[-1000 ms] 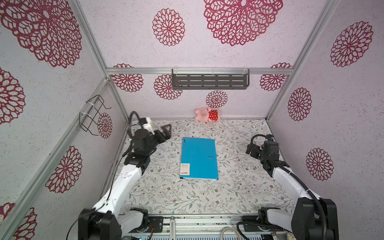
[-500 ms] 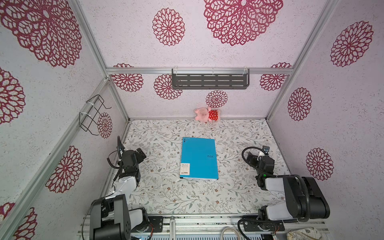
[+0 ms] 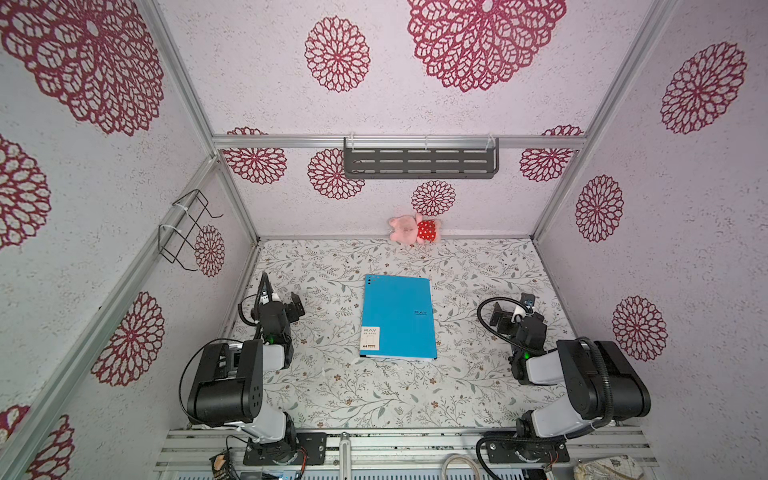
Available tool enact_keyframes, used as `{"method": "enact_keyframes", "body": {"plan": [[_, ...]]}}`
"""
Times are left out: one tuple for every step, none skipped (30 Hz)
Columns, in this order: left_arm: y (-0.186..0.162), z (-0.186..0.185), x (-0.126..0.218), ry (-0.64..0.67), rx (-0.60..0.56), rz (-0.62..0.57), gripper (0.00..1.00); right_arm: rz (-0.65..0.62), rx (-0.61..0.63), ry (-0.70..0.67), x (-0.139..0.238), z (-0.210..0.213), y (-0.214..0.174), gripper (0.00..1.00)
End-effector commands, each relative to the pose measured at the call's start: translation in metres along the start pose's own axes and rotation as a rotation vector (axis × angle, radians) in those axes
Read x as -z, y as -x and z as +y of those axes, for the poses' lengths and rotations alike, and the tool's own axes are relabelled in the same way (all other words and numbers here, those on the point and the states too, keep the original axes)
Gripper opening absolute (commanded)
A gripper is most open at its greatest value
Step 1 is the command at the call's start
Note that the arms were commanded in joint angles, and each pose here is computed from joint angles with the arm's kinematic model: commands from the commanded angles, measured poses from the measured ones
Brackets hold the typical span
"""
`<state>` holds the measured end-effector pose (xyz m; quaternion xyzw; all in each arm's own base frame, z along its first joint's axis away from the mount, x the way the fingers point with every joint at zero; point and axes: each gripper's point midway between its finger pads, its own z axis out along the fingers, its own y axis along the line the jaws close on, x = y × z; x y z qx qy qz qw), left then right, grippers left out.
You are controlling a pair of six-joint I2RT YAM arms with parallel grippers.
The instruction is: Put the files into the folder
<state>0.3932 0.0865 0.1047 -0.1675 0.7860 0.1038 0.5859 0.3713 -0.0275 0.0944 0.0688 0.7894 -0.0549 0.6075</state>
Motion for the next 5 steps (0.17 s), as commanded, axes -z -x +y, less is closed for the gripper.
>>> {"method": "enact_keyframes", "body": {"plan": [[0.0194,0.0007,0.0015,0.017,-0.034,-0.075,0.99,-0.047,0.009,0.009,-0.0055,0.0042,0.0176,0.99],[0.0193,0.0004,0.0010,0.016,-0.034,-0.074,0.99,-0.048,0.010,0.008,-0.0053,0.0038,0.0177,0.99],[0.0196,0.0007,0.0014,0.016,-0.035,-0.079,0.99,-0.053,0.016,0.006,-0.0044,0.0037,0.0184,0.99],[0.0190,0.0005,0.0012,0.016,-0.036,-0.074,0.99,-0.058,0.020,0.003,-0.0022,0.0038,0.0187,0.99],[0.0195,0.0006,0.0010,0.016,-0.034,-0.076,0.99,-0.065,0.020,0.003,-0.0015,0.0041,0.0197,0.99]]}}
